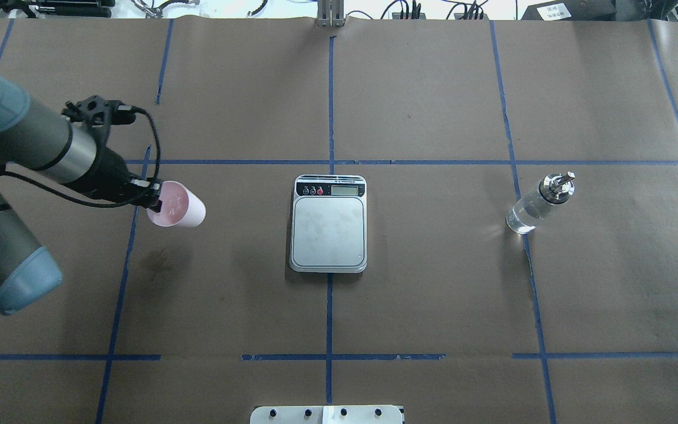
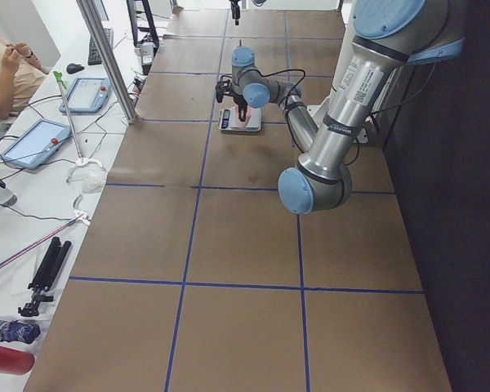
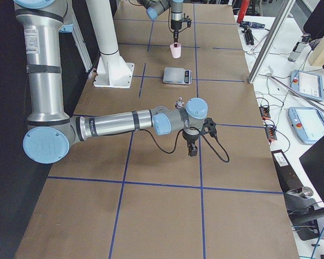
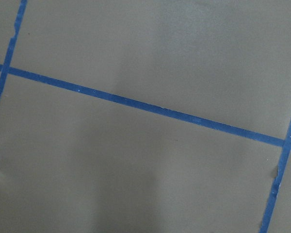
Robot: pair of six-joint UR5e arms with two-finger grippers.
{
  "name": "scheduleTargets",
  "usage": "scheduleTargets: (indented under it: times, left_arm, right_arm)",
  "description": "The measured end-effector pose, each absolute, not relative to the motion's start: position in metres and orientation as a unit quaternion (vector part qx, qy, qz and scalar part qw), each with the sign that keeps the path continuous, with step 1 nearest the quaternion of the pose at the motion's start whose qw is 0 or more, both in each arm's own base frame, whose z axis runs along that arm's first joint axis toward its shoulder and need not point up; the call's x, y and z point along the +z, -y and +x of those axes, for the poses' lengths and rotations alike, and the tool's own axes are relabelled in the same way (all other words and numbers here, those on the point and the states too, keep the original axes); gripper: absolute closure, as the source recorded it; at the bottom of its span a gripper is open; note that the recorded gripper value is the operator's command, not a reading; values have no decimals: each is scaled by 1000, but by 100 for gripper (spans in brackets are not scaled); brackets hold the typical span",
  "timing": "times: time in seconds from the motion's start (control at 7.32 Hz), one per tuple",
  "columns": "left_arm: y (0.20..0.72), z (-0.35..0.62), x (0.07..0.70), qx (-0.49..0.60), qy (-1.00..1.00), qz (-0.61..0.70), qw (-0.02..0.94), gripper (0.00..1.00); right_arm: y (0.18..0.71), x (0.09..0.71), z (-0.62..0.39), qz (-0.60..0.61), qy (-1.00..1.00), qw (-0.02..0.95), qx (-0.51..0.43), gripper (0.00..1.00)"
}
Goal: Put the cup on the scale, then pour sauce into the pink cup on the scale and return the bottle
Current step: 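Carry the pink cup with the left gripper onto the scale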
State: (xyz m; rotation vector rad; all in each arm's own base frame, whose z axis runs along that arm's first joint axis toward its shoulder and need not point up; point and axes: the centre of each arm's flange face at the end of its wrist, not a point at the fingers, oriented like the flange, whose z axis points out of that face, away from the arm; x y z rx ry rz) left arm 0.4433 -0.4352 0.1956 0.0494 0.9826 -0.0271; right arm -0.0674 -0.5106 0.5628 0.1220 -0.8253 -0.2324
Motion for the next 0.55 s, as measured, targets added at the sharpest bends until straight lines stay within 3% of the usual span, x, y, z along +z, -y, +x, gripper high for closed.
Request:
scheduleTargets:
  times: [0.55]
  left_arm:
    - [447,549,128,-14,-457,22,889,100]
  right_arm:
    - [510,563,-70,58,400,907,-114,0]
